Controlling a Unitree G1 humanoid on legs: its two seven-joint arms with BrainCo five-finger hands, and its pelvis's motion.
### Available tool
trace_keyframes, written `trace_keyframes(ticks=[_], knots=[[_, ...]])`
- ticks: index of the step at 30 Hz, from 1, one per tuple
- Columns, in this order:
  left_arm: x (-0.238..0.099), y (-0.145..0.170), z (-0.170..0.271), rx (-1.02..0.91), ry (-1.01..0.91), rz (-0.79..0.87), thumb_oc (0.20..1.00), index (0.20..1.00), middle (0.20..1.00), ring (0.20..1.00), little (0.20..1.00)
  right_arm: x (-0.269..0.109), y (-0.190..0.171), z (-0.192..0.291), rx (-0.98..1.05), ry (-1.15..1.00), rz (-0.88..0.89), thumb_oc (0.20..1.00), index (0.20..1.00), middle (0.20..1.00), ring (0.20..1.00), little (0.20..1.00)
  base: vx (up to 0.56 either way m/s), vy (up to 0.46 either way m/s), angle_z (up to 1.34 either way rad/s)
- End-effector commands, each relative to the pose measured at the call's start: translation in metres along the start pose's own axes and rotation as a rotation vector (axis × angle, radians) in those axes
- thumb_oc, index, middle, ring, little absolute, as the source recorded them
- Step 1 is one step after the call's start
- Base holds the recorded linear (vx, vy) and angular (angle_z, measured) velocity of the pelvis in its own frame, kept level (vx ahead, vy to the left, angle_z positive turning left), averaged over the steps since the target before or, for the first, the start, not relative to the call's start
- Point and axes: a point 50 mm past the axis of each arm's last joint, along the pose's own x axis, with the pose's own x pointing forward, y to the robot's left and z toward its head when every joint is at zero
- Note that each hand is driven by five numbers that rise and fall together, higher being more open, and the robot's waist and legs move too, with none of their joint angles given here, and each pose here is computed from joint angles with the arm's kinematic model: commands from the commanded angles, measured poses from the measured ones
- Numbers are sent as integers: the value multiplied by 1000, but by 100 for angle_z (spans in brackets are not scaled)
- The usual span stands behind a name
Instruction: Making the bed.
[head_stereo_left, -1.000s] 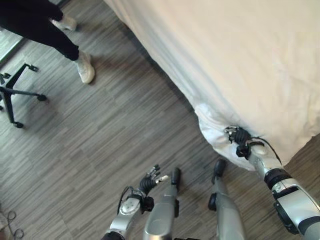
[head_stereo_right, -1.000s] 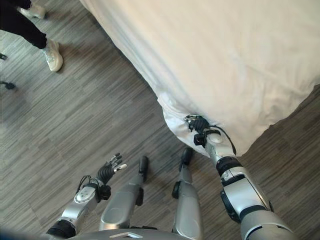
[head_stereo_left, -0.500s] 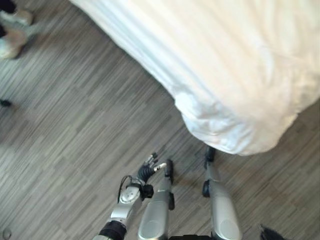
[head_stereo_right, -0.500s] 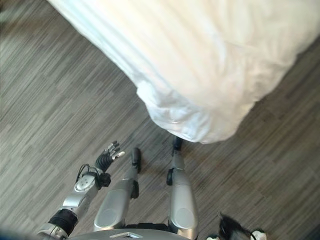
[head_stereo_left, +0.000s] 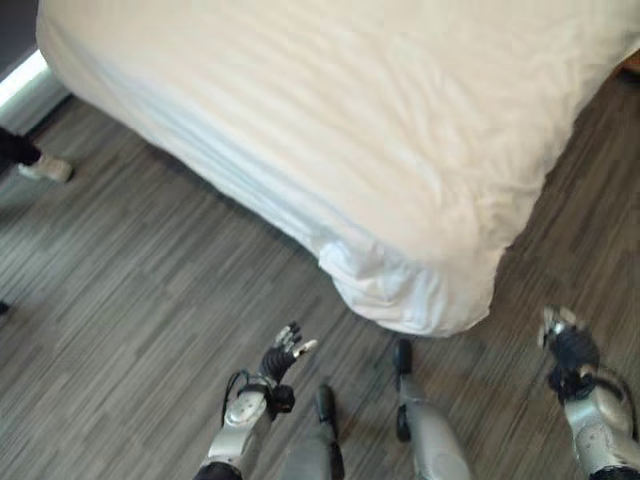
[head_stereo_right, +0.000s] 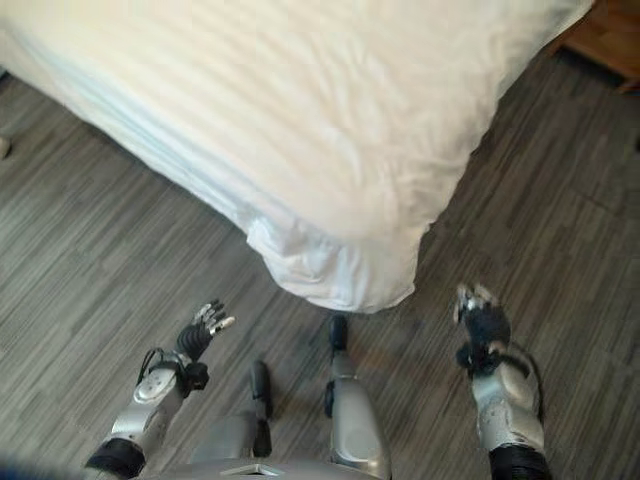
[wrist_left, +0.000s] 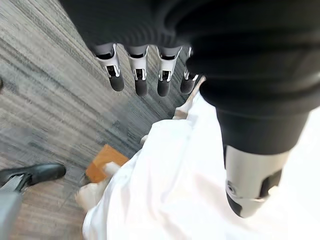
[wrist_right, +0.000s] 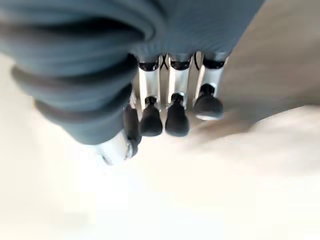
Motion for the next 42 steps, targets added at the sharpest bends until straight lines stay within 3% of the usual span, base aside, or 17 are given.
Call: trace_keyframes(ticks=[1, 3, 10, 19, 23, 26, 30, 31, 33, 34, 36, 38, 42], knots=[[6, 3, 14, 77, -48, -27, 1000, 1000, 1000, 1000, 1000, 0, -16, 18, -20, -85, -27, 200, 200, 200, 200, 200, -12, 5, -9], [2, 3, 10, 69, -39, -28, 1000, 1000, 1000, 1000, 1000, 4, 3, 35, -39, -150, 66, 200, 200, 200, 200, 200, -7, 3, -14], [4, -4, 5, 68, -18, -53, 1000, 1000, 1000, 1000, 1000, 20, 13, 28, -39, -129, 68, 200, 200, 200, 200, 200, -10, -14, 16], [8, -18, 5, 61, -13, -111, 1000, 1000, 1000, 1000, 1000, 91, 52, 38, 6, -101, 80, 200, 200, 200, 200, 200, -14, -9, 9], [11, -31, 1, 60, 8, -145, 1000, 1000, 1000, 1000, 1000, 114, 58, 47, 3, -84, 36, 200, 200, 200, 200, 200, -3, -17, 8], [14, -38, 2, 60, 7, -159, 1000, 1000, 1000, 1000, 1000, 116, 44, 28, -10, 10, -55, 200, 200, 200, 200, 200, 11, -8, 1], [17, -42, 2, 60, 14, -154, 1000, 1000, 1000, 1000, 1000, 102, 28, -9, -26, 150, -117, 200, 200, 200, 200, 200, 39, -13, 1], [21, -43, 3, 61, 14, -148, 1000, 1000, 1000, 1000, 1000, 73, 6, -54, -16, 321, -222, 200, 200, 200, 200, 200, 35, -13, 4], [23, -46, 6, 63, 3, -149, 1000, 1000, 1000, 1000, 1000, 38, -17, -92, -32, 486, -334, 200, 200, 200, 200, 200, 44, -12, 3], [23, -46, 6, 63, 2, -149, 1000, 1000, 1000, 1000, 1000, 38, -17, -92, -32, 486, -334, 200, 200, 200, 200, 200, 31, -8, 3], [24, -46, 9, 61, -9, -145, 1000, 1000, 1000, 1000, 1000, 3, -31, -119, -58, 626, -384, 200, 200, 200, 200, 200, 22, -7, 7], [23, -44, 13, 51, -30, -141, 1000, 1000, 1000, 1000, 1000, -51, -59, -142, -82, 789, -506, 200, 200, 200, 200, 200, 47, -2, 8], [24, -34, 15, 48, -30, -104, 1000, 1000, 1000, 1000, 1000, -73, -79, -139, 9, 743, -611, 200, 200, 200, 200, 200, 47, 22, 8]])
